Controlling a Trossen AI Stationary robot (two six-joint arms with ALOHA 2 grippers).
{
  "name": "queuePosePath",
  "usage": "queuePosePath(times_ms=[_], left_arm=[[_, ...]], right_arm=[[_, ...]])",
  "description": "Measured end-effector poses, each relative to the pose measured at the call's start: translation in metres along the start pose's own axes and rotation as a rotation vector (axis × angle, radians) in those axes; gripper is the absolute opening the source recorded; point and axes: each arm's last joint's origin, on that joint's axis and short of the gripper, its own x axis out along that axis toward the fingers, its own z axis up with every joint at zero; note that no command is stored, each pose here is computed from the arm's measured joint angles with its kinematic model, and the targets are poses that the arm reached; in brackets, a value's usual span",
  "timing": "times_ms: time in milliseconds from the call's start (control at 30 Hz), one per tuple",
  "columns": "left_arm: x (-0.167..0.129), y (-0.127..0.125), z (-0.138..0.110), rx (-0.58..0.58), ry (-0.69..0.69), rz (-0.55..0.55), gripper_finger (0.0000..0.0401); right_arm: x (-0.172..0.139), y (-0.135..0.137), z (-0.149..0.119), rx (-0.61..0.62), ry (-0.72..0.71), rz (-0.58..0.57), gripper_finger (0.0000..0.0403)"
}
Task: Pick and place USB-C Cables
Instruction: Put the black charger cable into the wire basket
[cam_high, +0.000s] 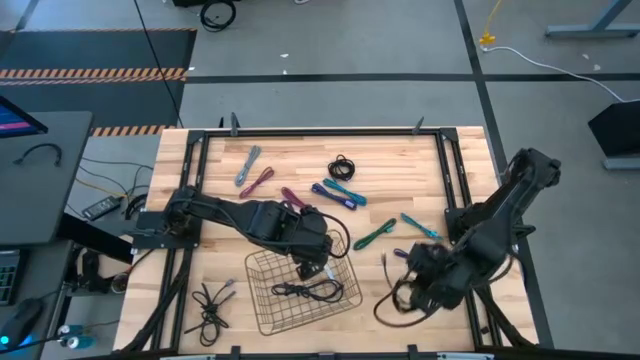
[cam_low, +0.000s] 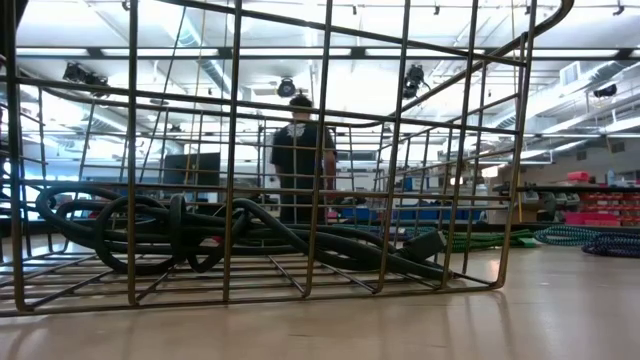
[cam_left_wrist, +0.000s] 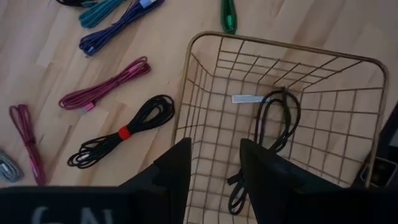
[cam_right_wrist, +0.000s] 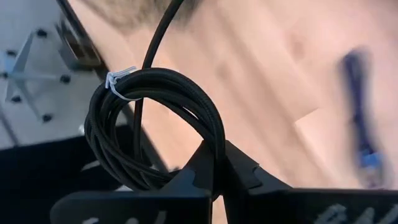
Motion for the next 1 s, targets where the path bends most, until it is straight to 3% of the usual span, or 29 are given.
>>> queuePosePath(times_ms=[167,333,500,800,1000], left_arm=[[-0.031,0.02,-0.001,-0.022,-0.077,-0.027,0.0143],[-0.072,0.045,-0.008,-0.095,-0.163,-0.084,0.0142],[-0.107,0.063,-0.022,-0.115,-0.25,-0.128,0.0141],[-0.136,0.077,-0.038,-0.044,-0.327,-0.163,0.012],[-0.141,0.081,-0.041,0.001,-0.341,-0.166,0.0112]], right_arm=[[-0.038,-0.005,0.021,-0.045,-0.096,-0.017,0.0012],[-0.044,-0.004,0.051,-0.138,-0.149,-0.003,0.0012],[-0.041,0.001,0.093,-0.207,-0.22,0.133,0.0012],[-0.002,0.009,0.169,-0.275,-0.26,0.296,0.0012],[0.026,0.042,0.209,-0.417,-0.237,0.302,0.0012]])
